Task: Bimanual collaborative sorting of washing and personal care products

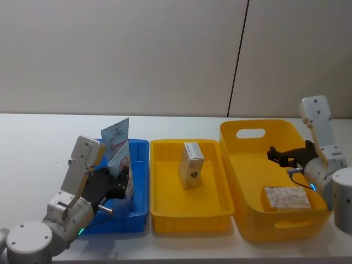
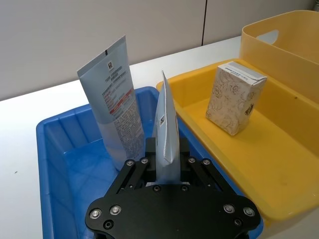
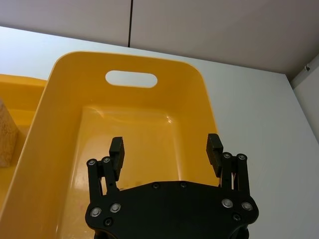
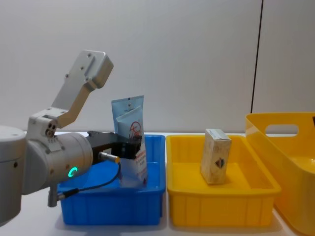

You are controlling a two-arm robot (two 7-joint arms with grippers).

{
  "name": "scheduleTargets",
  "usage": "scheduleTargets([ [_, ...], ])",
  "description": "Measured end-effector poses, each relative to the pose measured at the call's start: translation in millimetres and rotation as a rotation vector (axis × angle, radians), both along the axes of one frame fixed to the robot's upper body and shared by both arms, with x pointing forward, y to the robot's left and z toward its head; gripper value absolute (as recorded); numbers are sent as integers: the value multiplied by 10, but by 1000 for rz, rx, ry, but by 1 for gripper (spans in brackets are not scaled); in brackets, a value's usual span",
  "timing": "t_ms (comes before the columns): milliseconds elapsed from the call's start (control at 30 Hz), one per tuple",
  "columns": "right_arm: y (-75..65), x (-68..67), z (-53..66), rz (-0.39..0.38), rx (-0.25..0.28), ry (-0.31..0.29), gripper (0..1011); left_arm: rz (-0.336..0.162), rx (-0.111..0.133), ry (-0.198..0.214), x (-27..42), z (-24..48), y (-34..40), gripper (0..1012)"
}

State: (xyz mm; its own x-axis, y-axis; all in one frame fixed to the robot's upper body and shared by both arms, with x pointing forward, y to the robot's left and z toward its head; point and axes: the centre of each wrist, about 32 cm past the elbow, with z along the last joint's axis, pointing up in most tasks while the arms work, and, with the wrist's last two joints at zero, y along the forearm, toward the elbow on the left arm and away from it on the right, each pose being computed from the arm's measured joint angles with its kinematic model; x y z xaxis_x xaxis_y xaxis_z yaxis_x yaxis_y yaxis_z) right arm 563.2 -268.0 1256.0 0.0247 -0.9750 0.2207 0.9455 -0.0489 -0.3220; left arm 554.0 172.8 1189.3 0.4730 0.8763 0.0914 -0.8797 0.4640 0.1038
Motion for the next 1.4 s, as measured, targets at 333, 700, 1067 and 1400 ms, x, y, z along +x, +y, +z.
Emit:
scheduleTargets([
  [333,0,0,0,0,0,0,1003,11,-1,-10,-79,124,54,223],
  [700,0,0,0,0,0,0,1003,47,1,-75,-238,432,87,223],
  [1067,1,1,1,1,0,-1,1003,19,-12,-142,-293,659,139,223],
  [1400,53,81,36,54,-17,-32,1003,-88,-53,-206,-154,732,207,223],
])
